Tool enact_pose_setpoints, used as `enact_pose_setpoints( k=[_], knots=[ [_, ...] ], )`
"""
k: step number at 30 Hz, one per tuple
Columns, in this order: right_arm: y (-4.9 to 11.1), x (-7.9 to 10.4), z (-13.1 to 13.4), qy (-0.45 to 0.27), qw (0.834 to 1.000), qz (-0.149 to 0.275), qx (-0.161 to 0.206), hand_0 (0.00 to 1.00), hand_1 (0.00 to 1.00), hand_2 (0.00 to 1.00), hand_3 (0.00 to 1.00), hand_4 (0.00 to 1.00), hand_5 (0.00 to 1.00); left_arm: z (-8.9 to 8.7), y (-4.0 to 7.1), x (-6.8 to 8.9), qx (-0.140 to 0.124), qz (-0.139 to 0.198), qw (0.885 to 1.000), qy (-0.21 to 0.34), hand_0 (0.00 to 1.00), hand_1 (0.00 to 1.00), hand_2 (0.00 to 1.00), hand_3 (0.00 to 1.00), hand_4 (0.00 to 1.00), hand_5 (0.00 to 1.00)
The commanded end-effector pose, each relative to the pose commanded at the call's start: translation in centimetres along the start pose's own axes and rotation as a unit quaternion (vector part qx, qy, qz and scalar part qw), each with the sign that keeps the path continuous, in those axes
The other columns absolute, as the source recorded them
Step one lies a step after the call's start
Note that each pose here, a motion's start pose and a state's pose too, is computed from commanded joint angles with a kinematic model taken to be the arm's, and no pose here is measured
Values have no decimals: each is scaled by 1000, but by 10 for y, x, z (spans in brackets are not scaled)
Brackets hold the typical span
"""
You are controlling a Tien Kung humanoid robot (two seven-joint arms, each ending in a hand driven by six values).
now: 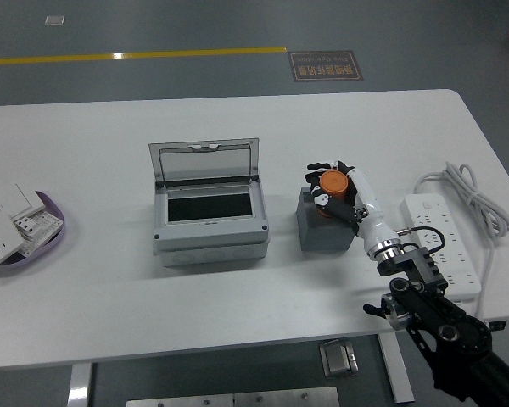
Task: Pick up the cylinder from the cube,place it in the box,flap close box
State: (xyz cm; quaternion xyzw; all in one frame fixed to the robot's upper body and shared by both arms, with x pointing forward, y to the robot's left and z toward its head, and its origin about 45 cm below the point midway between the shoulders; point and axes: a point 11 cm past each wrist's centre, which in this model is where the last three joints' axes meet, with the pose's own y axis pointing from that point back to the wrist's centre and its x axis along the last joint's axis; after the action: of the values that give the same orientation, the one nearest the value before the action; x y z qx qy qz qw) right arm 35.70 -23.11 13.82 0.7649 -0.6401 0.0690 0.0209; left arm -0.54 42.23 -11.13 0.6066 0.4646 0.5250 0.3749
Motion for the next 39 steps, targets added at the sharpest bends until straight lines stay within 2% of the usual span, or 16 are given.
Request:
enact_pose_setpoints(
  k=[3, 4, 9, 10, 13, 15, 16, 21, 22, 27, 28, 33, 34, 39],
  knots=[
    [-2, -1, -6, 0, 1000, 2, 10, 443, 522, 474, 443, 2, 2, 0, 0, 0, 0, 0, 1000, 0, 600, 584, 557, 594, 656, 203],
    [-4, -2, -11, 2, 1000, 2, 18, 347, 405, 384, 276, 2, 2, 0, 0, 0, 0, 0, 1000, 0, 600, 585, 557, 594, 658, 203],
    [-11, -17, -36, 9, 999, -7, 53, 347, 405, 384, 276, 2, 2, 0, 0, 0, 0, 0, 1000, 1, 600, 585, 557, 594, 658, 203],
    [-13, -22, -41, 10, 998, -12, 59, 312, 361, 347, 242, 2, 2, 0, 0, 0, 0, 0, 1000, 1, 600, 585, 557, 593, 658, 206],
    [-17, -41, -58, 14, 996, -33, 80, 312, 361, 347, 242, 2, 2, -1, 0, -1, 1, 0, 1000, 1, 600, 585, 557, 593, 658, 206],
    [-20, -61, -73, 25, 993, -58, 96, 312, 361, 347, 242, 2, 2, -1, 0, -1, 1, 0, 1000, 0, 600, 585, 557, 593, 658, 206],
    [-20, -68, -78, 31, 992, -68, 102, 143, 256, 320, 233, 2, 2, -1, 0, -1, 1, 0, 1000, 0, 600, 585, 558, 593, 657, 202],
    [-22, -107, -101, 80, 980, -131, 124, 143, 256, 320, 233, 2, 2, -1, 0, -2, 2, -1, 1000, 0, 600, 585, 558, 593, 657, 202],
    [-22, -114, -104, 93, 977, -143, 127, 36, 195, 310, 231, 2, 2, -1, 0, -2, 2, -1, 1000, 0, 600, 585, 557, 593, 657, 203],
    [-25, -146, -110, 182, 953, -208, 125, 36, 195, 310, 231, 2, 2, 0, 0, -1, 3, 0, 1000, 0, 600, 585, 557, 593, 657, 203],
    [-25, -151, -109, 203, 947, -218, 122, 2, 170, 310, 224, 2, 2, 0, 0, -1, 2, 0, 1000, -1, 600, 585, 557, 593, 658, 205],
    [-28, -167, -101, 296, 919, -239, 104, 2, 170, 310, 224, 2, 2, 0, 0, -1, 3, 0, 1000, -2, 600, 585, 557, 593, 658, 205],
    [-30, -168, -100, 318, 913, -237, 100, 232, 433, 495, 403, 146, 2, 0, 0, 0, 3, 0, 1000, -2, 600, 585, 558, 594, 659, 206],
    [-35, -166, -94, 410, 881, -222, 82, 232, 433, 495, 403, 146, 2, 0, 0, 0, 4, 1, 1000, -3, 600, 585, 558, 594, 659, 206]
  ],
)
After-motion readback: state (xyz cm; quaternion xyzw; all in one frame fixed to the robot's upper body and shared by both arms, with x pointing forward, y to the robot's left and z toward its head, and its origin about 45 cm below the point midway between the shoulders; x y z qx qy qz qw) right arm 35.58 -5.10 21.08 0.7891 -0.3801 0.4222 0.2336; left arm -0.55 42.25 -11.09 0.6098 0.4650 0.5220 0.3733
